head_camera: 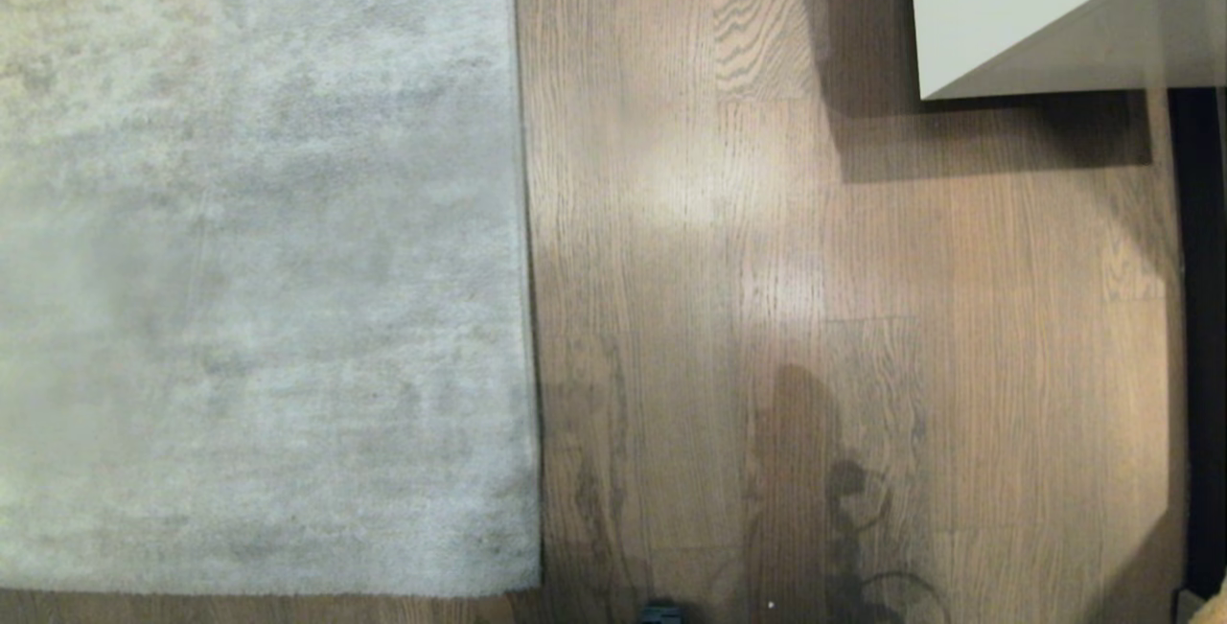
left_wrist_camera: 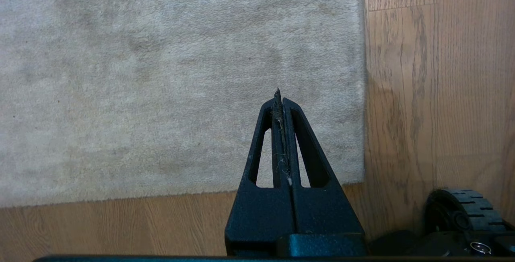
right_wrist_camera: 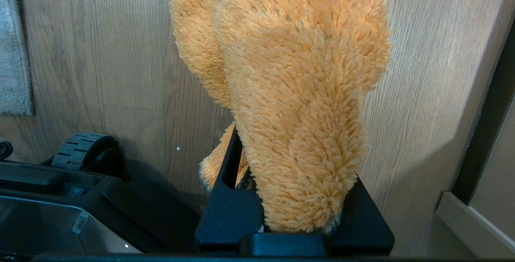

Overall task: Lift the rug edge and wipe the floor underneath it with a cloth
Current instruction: Put down the rag

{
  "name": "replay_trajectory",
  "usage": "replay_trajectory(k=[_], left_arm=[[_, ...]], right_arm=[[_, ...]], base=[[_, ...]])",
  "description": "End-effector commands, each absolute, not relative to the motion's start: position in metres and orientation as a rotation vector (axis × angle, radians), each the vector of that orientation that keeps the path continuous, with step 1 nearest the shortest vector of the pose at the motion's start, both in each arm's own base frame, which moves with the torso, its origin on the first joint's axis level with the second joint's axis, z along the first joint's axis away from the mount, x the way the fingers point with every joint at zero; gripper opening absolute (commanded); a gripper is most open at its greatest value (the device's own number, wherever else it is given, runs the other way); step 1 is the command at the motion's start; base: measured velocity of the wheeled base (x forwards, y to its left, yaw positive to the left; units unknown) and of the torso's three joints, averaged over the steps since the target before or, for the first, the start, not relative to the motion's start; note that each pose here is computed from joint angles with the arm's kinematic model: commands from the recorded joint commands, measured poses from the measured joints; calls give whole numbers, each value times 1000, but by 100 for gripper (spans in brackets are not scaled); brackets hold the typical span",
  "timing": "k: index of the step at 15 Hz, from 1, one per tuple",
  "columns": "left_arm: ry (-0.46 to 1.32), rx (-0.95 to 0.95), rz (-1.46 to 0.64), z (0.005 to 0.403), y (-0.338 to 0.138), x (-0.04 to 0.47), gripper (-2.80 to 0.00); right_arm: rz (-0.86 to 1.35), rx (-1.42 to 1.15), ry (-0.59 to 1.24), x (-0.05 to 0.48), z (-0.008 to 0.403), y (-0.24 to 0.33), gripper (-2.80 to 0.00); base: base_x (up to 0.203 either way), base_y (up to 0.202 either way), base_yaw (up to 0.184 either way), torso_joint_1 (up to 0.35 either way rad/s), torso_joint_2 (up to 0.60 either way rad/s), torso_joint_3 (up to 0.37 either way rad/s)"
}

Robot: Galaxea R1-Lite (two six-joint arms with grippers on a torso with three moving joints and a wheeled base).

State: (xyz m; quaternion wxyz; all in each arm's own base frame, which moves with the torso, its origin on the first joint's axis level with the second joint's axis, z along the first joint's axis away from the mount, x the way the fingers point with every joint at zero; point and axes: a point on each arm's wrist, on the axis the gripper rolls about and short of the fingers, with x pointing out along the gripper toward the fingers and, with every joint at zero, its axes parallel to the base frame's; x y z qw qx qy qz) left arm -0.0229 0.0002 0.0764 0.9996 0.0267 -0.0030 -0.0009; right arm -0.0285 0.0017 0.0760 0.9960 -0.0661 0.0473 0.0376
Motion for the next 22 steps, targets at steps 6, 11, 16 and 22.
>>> replay_trajectory(k=[6,11,16,22], left_arm=[[-6,54,-1,76,0,-23,-280],[-6,54,-1,76,0,-23,-280],[-6,54,-1,76,0,-23,-280],[-6,54,-1,76,0,-23,-280]], right_arm=[[84,-98,232,6,120,2,-280],[70,-35,386,79,139,1,-280],[-17,5,461,168,117,-15,-280],[-92,21,301,254,84,-42,-280]], base=[[0,0,0,0,0,0],[0,0,0,0,0,0],[0,0,0,0,0,0],[0,0,0,0,0,0]])
